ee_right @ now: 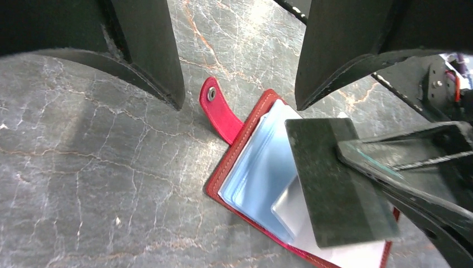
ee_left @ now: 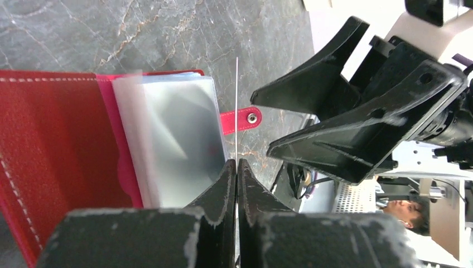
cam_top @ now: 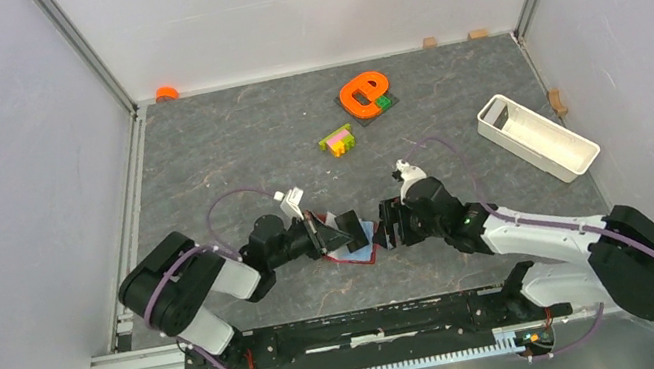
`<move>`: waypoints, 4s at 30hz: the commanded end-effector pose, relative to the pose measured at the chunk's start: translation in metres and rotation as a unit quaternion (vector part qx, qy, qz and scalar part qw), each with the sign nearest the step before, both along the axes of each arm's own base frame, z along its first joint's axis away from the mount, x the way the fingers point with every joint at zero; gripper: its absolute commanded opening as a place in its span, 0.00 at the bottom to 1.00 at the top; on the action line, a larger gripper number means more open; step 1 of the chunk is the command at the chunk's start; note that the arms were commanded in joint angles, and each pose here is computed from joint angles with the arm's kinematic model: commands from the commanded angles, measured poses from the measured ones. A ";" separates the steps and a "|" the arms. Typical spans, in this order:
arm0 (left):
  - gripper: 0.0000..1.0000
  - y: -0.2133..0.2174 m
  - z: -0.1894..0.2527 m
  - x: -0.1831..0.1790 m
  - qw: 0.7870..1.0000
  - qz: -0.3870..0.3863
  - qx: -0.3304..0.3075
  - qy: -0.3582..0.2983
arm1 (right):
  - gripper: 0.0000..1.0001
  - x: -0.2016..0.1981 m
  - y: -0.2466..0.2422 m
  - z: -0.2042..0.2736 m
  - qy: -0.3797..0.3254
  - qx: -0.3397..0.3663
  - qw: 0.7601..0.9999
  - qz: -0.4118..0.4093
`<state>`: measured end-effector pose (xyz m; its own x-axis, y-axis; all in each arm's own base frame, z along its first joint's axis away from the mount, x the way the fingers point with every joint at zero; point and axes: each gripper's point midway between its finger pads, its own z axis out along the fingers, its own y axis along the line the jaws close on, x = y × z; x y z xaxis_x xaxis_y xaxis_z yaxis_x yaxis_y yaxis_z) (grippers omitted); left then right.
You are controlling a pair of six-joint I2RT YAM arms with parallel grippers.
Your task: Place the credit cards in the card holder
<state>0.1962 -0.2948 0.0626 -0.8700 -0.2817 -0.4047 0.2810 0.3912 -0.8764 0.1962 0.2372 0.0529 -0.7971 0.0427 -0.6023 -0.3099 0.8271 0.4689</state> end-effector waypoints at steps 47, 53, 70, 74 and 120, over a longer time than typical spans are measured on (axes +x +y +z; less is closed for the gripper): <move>0.02 -0.024 0.020 -0.017 0.963 -0.089 0.254 0.017 | 0.00 0.012 -0.024 0.027 -0.041 -0.077 0.996 -0.035; 0.02 -0.004 0.013 -0.007 0.948 -0.060 0.312 0.009 | 0.00 0.010 -0.029 0.024 -0.040 -0.081 0.995 -0.041; 0.02 -0.006 0.002 -0.017 0.954 -0.156 0.251 0.056 | 0.00 -0.003 -0.059 -0.007 -0.018 -0.146 0.988 -0.049; 0.02 -0.002 -0.003 -0.013 0.956 -0.157 0.235 0.079 | 0.00 -0.004 -0.059 -0.010 -0.014 -0.145 0.988 -0.052; 0.02 -0.014 -0.035 0.014 0.948 -0.217 0.194 0.128 | 0.00 -0.013 -0.046 -0.035 0.025 -0.154 0.988 -0.007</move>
